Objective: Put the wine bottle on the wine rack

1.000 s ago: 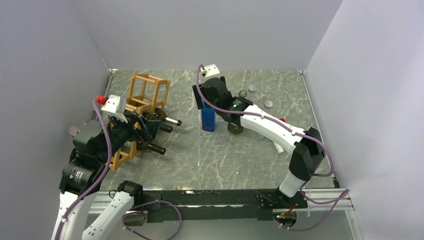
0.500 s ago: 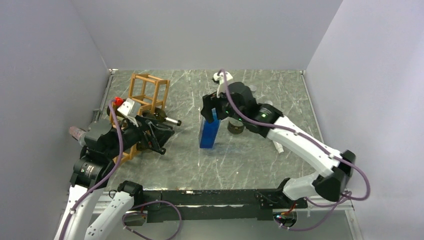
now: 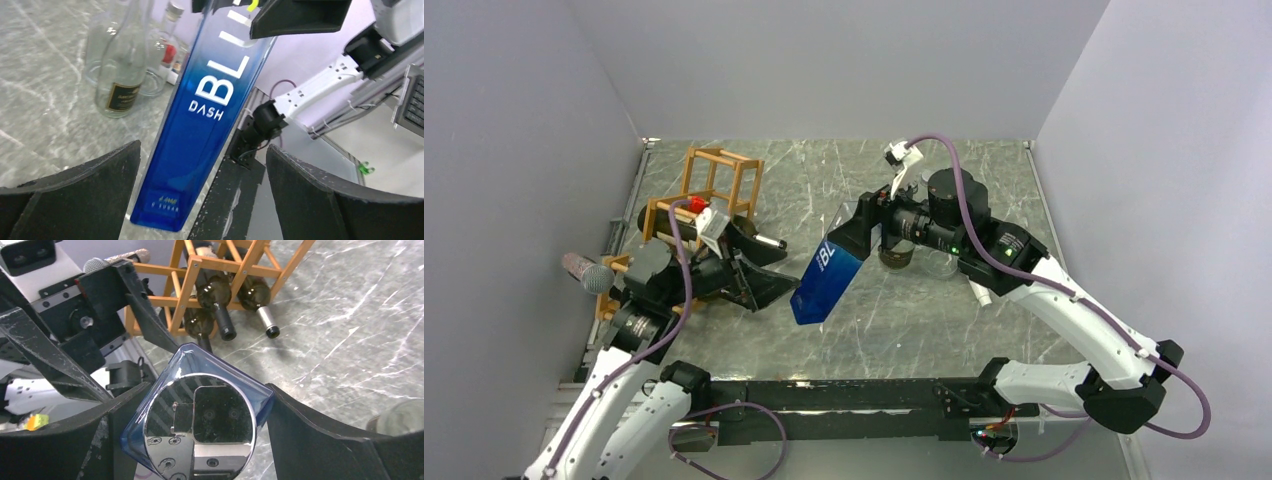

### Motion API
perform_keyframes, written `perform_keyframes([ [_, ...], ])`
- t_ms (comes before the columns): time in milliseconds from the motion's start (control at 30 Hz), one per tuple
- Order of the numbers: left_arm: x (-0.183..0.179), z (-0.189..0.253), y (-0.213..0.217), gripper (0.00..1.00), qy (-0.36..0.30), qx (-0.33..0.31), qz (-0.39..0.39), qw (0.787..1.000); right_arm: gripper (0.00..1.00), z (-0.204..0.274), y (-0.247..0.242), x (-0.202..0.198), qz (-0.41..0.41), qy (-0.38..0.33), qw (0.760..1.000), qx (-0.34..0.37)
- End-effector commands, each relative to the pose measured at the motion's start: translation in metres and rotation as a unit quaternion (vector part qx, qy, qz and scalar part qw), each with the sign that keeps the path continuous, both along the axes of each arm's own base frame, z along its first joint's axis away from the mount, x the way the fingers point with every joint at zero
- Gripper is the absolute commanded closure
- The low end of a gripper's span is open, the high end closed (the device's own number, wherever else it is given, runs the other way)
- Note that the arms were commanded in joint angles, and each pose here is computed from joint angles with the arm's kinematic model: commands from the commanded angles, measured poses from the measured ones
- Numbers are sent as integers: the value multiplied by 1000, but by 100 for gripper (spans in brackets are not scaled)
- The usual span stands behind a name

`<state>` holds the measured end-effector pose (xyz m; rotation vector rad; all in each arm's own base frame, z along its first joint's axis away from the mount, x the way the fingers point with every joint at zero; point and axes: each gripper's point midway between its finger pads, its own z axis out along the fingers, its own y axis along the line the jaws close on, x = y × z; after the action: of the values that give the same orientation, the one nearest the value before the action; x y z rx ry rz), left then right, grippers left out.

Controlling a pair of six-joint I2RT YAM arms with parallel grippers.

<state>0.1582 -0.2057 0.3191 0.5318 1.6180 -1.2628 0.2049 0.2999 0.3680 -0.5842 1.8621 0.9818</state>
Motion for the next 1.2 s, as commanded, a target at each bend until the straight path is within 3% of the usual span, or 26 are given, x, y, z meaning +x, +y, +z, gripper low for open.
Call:
perform_keyframes([
  [0,-6,10,-27,1,-38,-5,-55,998,100,89,3,-23,40,-46,989,131],
  [333,-14,-22,-53,1,-81,78,-50,992,100,97,-1,-31,47,-42,987,149],
  [867,-17,-56,-66,1,-66,137,-35,988,100,121,-26,-43,30,-54,977,203],
  [1067,-28,-49,-73,8,-85,127,-64,986,100,125,-34,-49,27,-56,970,233],
  [1167,-26,-42,-77,19,-103,135,-53,984,100,123,-34,-50,26,-50,968,246],
])
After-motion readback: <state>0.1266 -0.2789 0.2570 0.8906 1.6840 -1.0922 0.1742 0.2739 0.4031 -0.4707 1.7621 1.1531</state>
